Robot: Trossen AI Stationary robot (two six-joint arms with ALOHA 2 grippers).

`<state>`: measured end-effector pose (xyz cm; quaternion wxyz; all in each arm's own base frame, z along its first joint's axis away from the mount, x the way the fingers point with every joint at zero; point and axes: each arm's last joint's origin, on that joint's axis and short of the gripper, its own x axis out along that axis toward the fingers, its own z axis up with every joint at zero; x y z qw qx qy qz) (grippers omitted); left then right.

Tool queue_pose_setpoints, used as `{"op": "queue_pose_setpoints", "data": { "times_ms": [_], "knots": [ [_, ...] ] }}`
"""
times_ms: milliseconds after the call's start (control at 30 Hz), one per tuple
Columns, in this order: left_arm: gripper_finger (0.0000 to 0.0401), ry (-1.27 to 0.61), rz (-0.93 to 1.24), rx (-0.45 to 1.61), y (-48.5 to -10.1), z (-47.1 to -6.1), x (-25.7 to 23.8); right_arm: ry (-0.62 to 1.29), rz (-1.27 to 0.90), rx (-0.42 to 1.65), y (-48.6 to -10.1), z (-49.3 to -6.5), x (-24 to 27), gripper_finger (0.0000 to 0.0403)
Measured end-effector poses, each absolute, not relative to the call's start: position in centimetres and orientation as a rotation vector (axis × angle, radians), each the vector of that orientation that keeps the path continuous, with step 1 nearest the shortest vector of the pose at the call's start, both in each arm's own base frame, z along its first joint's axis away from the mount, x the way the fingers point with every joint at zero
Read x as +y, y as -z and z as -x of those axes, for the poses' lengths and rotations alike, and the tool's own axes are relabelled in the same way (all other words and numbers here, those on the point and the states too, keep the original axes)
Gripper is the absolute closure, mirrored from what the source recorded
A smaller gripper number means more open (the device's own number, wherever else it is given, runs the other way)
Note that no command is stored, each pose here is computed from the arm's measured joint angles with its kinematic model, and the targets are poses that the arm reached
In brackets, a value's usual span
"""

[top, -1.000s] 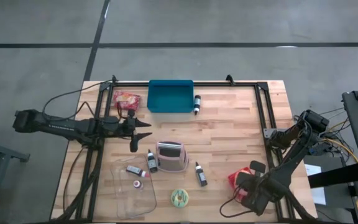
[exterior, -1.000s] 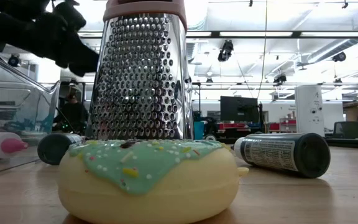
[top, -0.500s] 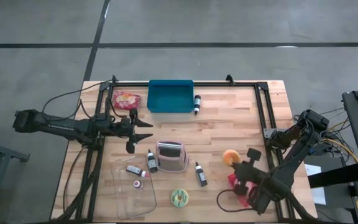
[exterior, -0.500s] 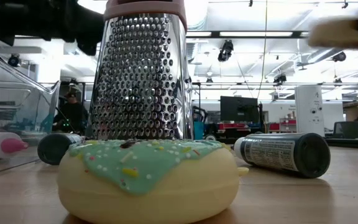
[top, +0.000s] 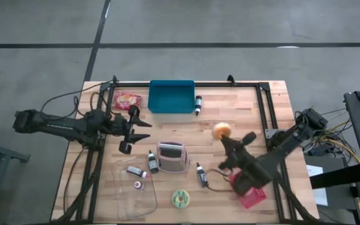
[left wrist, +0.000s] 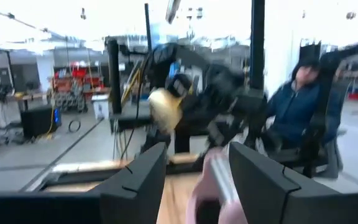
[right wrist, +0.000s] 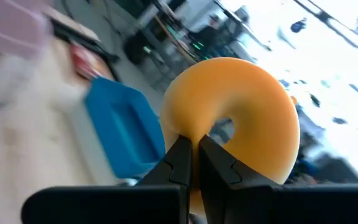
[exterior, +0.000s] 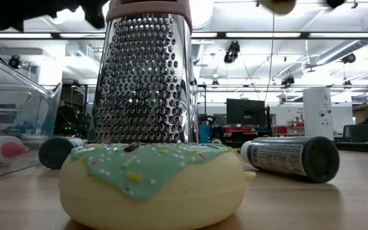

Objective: Pick & Place Food Item
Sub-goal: Put the black donut into the red bin

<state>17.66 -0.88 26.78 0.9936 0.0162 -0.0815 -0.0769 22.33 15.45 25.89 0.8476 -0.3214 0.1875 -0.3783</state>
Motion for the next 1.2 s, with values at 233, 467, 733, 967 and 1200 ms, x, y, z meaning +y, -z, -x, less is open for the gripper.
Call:
{"op": "queue_pose_setpoints", "data": {
  "times_ms": [233,467,733,967,1200],
  "knots": [
    [0.0224,0.156,0.002,-0.182,-29.1,-20.0,-0.9,0.903,0.814,0.428,-24.6,-24.7,13.4,0.0394],
    [0.0224,0.110,-0.025,-0.019,-30.1,-26.8,-0.2,0.909,0.906,0.490,-23.4,-25.5,13.1,0.0394],
    [0.0224,0.139,-0.043,0.074,-31.6,-33.5,1.1,0.905,0.945,0.515,-23.2,-25.6,13.0,0.0394],
    [0.0224,0.113,-0.030,0.141,-32.0,-37.0,2.3,0.926,0.957,0.538,-23.2,-25.9,12.3,0.0394],
    [0.0224,0.099,-0.022,0.190,-31.4,-38.8,3.1,0.927,0.963,0.544,-23.2,-25.9,12.2,0.0394]
  ]
}}
